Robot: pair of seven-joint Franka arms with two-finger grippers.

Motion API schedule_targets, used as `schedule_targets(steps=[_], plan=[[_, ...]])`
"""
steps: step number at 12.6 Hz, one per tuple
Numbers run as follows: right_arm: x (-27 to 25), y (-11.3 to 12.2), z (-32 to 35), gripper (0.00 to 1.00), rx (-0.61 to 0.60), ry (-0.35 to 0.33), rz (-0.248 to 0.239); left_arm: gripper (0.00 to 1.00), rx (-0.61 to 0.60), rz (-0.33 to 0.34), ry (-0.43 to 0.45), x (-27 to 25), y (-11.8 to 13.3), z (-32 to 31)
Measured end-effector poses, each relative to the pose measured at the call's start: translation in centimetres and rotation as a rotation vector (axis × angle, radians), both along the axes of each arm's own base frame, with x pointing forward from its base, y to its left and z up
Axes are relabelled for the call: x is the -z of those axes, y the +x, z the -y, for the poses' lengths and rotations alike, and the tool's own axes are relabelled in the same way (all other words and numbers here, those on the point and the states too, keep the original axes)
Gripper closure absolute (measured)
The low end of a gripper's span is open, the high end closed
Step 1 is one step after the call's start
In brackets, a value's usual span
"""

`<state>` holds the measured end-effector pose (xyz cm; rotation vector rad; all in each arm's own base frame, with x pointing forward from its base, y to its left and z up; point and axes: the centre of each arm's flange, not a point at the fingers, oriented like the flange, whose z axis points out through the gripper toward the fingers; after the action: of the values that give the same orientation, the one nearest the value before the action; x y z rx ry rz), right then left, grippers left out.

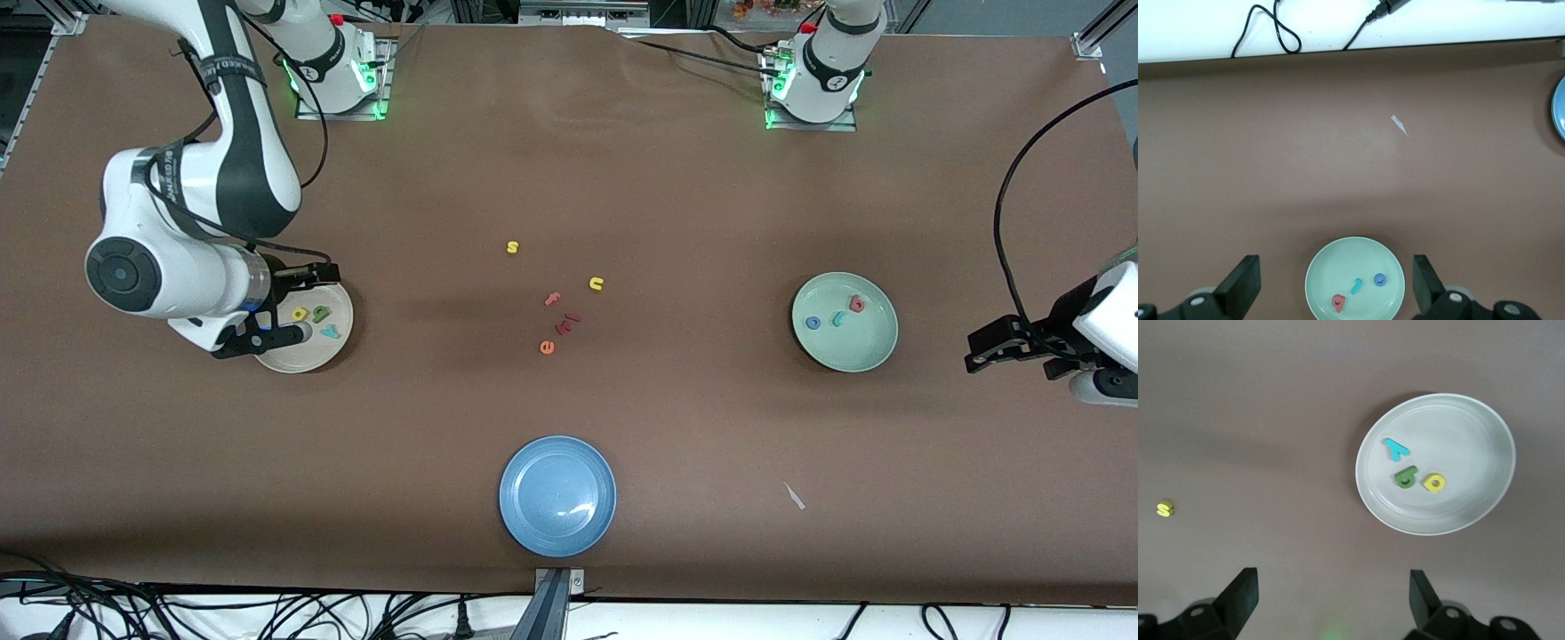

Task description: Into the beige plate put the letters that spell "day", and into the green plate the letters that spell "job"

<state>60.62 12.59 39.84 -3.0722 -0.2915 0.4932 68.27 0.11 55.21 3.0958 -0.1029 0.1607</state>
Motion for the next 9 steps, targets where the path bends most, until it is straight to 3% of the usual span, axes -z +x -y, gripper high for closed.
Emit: schedule_targets(steps=[2, 4, 7, 9], plan=[[-2.8, -0.9, -1.0, 0.0, -0.012, -0.017, 0.029, 0.0, 0.0, -0.052, -0.098, 0.3, -0.5, 1.1], [-5.7, -2.0, -1.2, 0.0, -0.025, -0.031, 0.063, 0.0, -0.012, -0.072, -0.139, 0.4, -0.7, 0.7], [-11.2, -3.9, 0.1, 0.0, -0.022, -0.01, 0.132, 0.0, -0.012, -0.062, -0.093, 0.1, -0.7, 0.2], [-14.7, -5.5, 2.7, 0.0, 0.015, -0.011, 0.145, 0.0, -0.009, -0.057, -0.058, 0.0, -0.7, 1.1]])
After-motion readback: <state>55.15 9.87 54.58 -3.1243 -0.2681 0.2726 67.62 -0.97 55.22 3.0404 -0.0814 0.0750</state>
